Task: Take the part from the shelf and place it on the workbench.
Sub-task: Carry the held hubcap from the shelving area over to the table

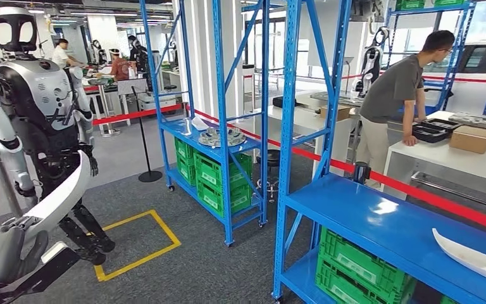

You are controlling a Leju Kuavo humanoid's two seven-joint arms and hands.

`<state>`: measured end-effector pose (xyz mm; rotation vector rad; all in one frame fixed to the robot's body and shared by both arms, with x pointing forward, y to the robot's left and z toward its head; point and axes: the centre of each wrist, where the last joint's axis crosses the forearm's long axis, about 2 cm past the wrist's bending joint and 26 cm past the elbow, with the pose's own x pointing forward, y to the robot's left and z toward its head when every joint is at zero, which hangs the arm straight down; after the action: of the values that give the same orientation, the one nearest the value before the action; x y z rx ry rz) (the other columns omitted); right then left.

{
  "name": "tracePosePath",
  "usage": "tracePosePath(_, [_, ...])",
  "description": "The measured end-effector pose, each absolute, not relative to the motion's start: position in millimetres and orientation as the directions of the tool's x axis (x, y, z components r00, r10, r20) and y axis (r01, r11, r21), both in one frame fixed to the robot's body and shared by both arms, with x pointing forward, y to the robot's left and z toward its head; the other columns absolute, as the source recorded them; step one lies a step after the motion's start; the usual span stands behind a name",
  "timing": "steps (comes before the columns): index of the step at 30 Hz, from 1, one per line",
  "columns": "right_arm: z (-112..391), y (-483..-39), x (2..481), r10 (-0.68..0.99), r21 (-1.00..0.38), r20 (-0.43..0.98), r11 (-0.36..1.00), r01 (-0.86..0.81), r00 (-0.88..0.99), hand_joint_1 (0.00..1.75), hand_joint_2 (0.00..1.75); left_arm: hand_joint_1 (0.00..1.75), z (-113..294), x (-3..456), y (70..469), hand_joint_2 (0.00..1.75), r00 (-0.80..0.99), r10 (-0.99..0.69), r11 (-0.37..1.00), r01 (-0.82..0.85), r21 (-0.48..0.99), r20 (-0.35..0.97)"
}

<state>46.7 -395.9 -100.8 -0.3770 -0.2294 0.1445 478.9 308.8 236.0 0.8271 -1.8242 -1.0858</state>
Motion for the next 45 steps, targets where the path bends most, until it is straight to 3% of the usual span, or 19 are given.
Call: tracePosePath(45, [-104,-381,43,0.126,-0.317,0.185,0.947,-0.063,0.975,0.00,0.00,1.57,257,486,279,1.75,-0.466,-0.828,0.410,-0.121,0.904,0.313])
